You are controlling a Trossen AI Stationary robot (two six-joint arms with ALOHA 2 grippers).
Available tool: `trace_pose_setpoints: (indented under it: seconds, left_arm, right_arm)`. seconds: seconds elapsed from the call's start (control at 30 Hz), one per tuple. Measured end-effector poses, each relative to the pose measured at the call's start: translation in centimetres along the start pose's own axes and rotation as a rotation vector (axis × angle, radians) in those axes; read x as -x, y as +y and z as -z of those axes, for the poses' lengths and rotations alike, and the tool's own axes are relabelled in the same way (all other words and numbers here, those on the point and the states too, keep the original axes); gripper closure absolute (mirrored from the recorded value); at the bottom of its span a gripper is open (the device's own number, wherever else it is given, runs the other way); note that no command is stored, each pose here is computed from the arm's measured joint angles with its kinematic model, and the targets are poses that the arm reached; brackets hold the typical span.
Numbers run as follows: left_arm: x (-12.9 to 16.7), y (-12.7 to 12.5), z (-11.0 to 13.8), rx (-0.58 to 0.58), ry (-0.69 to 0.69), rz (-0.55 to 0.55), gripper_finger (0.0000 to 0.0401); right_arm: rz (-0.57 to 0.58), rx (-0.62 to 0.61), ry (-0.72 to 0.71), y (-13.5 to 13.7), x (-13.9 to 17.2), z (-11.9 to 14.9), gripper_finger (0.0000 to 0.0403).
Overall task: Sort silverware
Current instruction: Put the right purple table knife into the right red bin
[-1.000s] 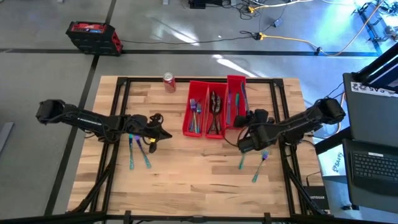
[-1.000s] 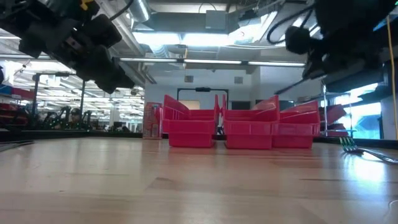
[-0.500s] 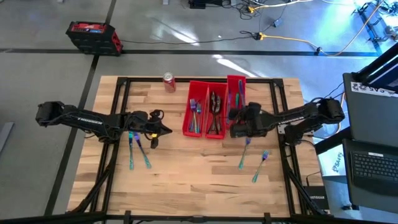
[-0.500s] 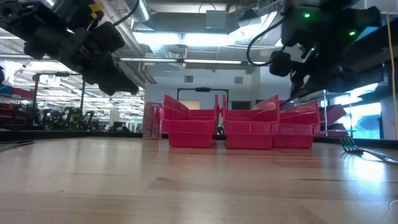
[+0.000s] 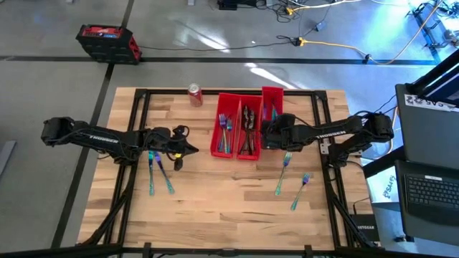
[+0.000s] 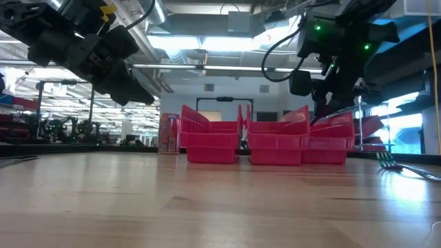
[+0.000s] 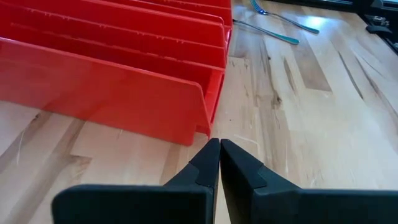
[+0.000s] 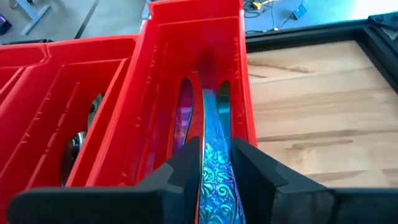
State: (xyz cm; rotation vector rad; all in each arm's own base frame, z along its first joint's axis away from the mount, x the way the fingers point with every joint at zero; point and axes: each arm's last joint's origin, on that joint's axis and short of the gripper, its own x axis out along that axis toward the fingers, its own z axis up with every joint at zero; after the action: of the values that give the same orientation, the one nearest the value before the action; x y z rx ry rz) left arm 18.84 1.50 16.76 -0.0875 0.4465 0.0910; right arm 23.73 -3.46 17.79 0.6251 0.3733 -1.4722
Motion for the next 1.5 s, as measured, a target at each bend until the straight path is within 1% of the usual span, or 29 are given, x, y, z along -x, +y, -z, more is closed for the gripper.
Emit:
trace_pose_setpoints:
  seconds: [0.23, 0.4, 0.47, 0.63, 0.73, 0.83, 0.9, 0.97, 1.03, 1.1, 1.17, 1.23, 1.3, 1.33, 1.4, 1.47, 1.5]
  left_arm:
    - [0.0, 0.0, 0.1, -0.003, 0.008, 0.000, 0.0401]
    - [0.0, 0.0, 0.1, -0.003, 0.008, 0.000, 0.0401]
    - [0.0, 0.0, 0.1, -0.014, 0.013, 0.000, 0.0401]
    - [0.0, 0.0, 0.3, -0.028, 0.030, 0.002, 0.0401]
    - [0.0, 0.0, 0.3, -0.078, 0.030, 0.016, 0.0401]
    - [0.0, -0.1, 0.3, -0.128, 0.030, 0.038, 0.0401]
    - [0.1, -0.2, 0.2, -0.127, 0.025, 0.057, 0.0401]
    - [0.3, -0.4, 0.2, -0.123, 0.026, 0.070, 0.0401]
    - [0.8, -0.6, 0.4, -0.174, 0.048, 0.085, 0.0401]
    - [1.4, -0.8, 0.5, -0.249, 0.070, 0.101, 0.0401]
    - [2.0, -0.9, 0.6, -0.305, 0.073, 0.111, 0.0401]
    - [2.6, -1.1, 0.7, -0.319, 0.085, 0.118, 0.0401]
    - [3.0, -1.3, 0.9, -0.308, 0.107, 0.107, 0.0401]
    - [3.2, -1.3, 1.0, -0.295, 0.121, 0.094, 0.0401]
    - [3.7, -1.4, 1.3, -0.270, 0.176, 0.064, 0.0401]
    - [4.2, -1.5, 1.5, -0.256, 0.253, 0.021, 0.0401]
    - [4.2, -1.6, 1.4, -0.228, 0.253, -0.003, 0.0401]
  right_arm:
    - [0.002, 0.014, 0.000, 0.0, 0.0, 0.0, 0.0283]
    - [-0.004, 0.048, 0.000, 0.1, 0.1, 0.0, 0.0277]
    - [-0.014, 0.099, 0.009, 0.5, 0.4, -0.4, 0.0277]
    - [-0.055, 0.236, 0.007, 2.4, 1.8, -2.4, 0.0276]
    - [-0.057, 0.324, -0.002, 3.4, 3.2, -4.2, 0.0276]
    - [-0.060, 0.373, 0.003, 4.2, 4.6, -6.1, 0.0276]
    - [-0.083, 0.404, 0.016, 4.7, 5.4, -7.1, 0.0276]
    - [-0.157, 0.440, 0.043, 5.6, 6.4, -7.7, 0.0276]
    - [-0.283, 0.493, 0.063, 6.7, 7.6, -7.7, 0.0276]
    - [-0.458, 0.528, 0.069, 8.1, 8.9, -7.3, 0.0276]
    - [-0.655, 0.535, 0.062, 9.4, 10.4, -6.9, 0.0276]
    - [-0.853, 0.536, 0.063, 10.3, 11.9, -6.0, 0.0276]
    - [-1.001, 0.559, 0.051, 10.7, 13.2, -5.1, 0.0276]
    - [-1.043, 0.569, 0.036, 10.7, 13.8, -4.7, 0.0276]
    - [-1.085, 0.585, 0.020, 10.6, 14.8, -4.0, 0.0276]
    - [-1.083, 0.597, 0.016, 10.3, 15.2, -3.3, 0.0276]
    - [-1.080, 0.604, 0.015, 10.2, 15.2, -3.0, 0.0276]
